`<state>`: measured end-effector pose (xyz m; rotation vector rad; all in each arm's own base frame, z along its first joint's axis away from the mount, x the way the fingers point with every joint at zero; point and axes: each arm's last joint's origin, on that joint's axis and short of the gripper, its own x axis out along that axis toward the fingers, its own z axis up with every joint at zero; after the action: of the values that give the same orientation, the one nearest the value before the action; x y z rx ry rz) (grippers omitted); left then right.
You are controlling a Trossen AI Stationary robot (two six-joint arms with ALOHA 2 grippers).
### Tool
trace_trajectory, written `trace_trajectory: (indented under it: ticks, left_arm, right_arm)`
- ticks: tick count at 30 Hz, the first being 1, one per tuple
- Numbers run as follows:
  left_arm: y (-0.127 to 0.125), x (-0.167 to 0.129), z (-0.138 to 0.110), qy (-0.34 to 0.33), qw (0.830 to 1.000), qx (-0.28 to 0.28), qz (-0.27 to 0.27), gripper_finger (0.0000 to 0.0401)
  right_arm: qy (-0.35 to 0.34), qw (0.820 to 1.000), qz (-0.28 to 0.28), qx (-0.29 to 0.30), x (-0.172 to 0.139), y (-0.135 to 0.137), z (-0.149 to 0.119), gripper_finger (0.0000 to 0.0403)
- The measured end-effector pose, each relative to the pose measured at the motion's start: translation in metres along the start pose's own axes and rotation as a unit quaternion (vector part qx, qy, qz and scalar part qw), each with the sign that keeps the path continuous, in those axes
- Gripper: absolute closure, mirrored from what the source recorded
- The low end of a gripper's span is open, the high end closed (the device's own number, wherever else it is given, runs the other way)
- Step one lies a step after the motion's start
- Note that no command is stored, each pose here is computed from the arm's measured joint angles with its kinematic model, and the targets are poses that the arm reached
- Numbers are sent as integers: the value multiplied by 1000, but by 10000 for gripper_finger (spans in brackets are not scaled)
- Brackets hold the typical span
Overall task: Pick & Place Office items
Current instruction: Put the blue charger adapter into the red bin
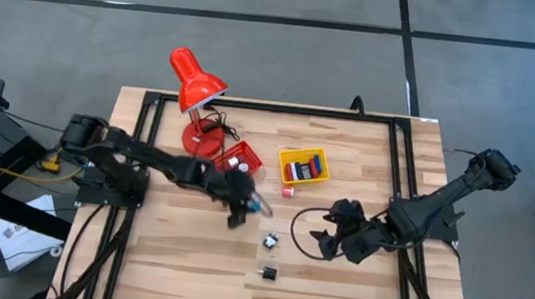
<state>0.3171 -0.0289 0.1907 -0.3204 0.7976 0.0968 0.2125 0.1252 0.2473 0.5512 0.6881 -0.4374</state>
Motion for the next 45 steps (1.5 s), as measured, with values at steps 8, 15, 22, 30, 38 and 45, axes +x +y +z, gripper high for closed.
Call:
trace_trajectory:
  ticks: [8,15,22,30,38,45]
  left_arm:
    - [49,-37,16,-5,988,-139,70,269]
    - [89,-38,11,34,970,-191,145,269]
    - [98,-42,-5,122,960,-187,170,269]
    - [101,-27,-1,102,963,-185,168,268]
    - [108,0,-12,134,956,-189,181,268]
    - [110,12,-12,122,958,-189,176,267]
  right_arm:
    - [-10,1000,-10,-10,8,-4,12,91]
    - [-17,1000,-22,-13,13,-9,20,91]
    - [-20,999,-25,-14,14,-10,23,91]
    - [-19,999,-27,-26,14,-10,23,91]
    - [-19,999,-29,-26,15,-11,23,91]
    - [-19,999,-29,-26,15,-11,23,91]
